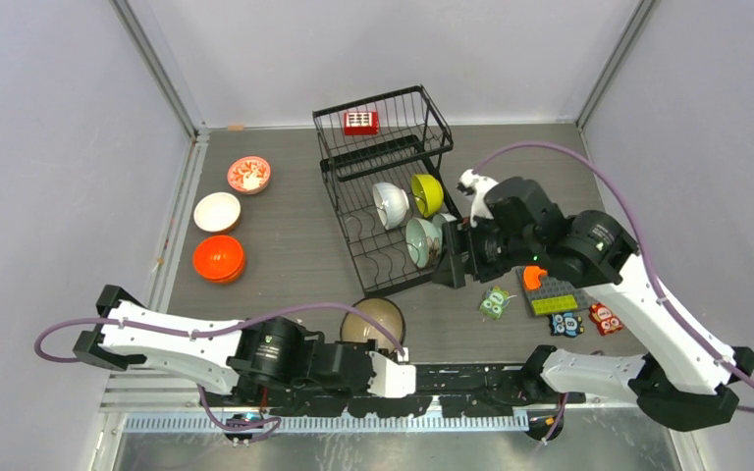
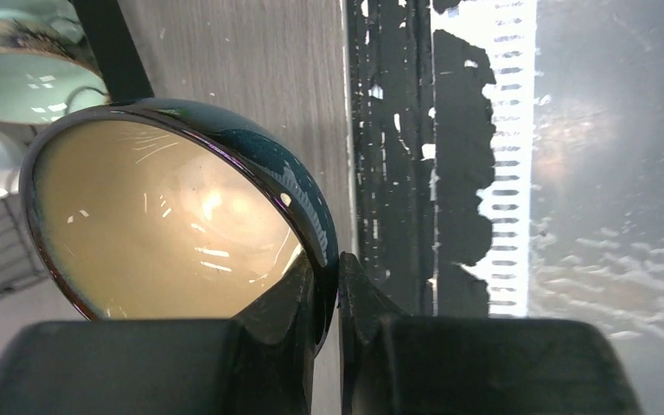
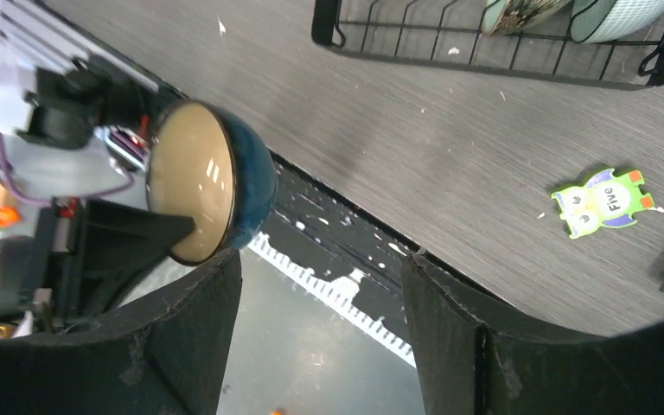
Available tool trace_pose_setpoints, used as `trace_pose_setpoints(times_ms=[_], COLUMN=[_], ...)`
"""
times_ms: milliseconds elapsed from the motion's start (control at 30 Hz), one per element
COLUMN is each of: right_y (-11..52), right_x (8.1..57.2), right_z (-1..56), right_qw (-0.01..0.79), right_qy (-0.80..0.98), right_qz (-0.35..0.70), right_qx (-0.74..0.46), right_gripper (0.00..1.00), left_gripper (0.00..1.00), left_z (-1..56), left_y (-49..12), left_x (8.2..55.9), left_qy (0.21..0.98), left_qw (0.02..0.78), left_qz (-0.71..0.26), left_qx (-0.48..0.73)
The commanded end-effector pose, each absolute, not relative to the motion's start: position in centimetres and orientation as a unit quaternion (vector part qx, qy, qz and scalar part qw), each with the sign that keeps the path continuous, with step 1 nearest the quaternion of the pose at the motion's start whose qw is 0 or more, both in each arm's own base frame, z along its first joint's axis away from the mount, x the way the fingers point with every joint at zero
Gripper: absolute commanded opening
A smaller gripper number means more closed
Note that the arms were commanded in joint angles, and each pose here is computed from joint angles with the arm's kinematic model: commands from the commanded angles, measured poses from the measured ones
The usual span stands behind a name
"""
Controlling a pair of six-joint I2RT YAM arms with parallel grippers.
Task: Unload the bowls from the dish rack
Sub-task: Place the bowl at the center of the board.
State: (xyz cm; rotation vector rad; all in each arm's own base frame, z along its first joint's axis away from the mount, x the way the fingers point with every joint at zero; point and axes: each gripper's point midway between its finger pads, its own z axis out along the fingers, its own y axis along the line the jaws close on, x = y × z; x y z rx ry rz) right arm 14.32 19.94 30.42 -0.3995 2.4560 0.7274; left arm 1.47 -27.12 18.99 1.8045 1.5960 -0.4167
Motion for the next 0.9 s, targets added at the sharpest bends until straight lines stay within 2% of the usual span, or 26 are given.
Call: trace_pose_setpoints(times_ms=[0, 300, 567, 733, 867], right_y=[20.0, 25.5, 28.4, 29.6, 30.3], right_x=[12.8, 11.9, 11.6, 11.3, 10.4], right_z=[30.2, 28.7, 26.8, 25.9, 24.9], right_qw=[0.274, 0.271, 0.246, 0.233, 0.22], right_qy=[0.915, 0.907, 0.908, 0.908, 0.907], right_qz=[0.228, 0.204, 0.185, 0.181, 0.171], right_qx=[-0.19, -0.249, -0.284, -0.296, -0.315], right_gripper=[0.71, 0.68, 0.59, 0.5, 0.49], left_gripper=[0.0, 0.0, 0.0, 0.0, 0.0], left_z=[23.1, 22.1, 22.3, 22.3, 22.6], left_y=[-28.4, -27.4, -27.2, -27.2, -27.2], left_x=[2.8, 1.7, 1.2, 0.7, 0.4], left_qy=[0.548, 0.529, 0.525, 0.521, 0.519], left_qw=[0.417, 0.379, 0.372, 0.361, 0.359], left_qz=[-0.146, -0.149, -0.156, -0.163, -0.168], left_qx=[0.71, 0.744, 0.749, 0.756, 0.757])
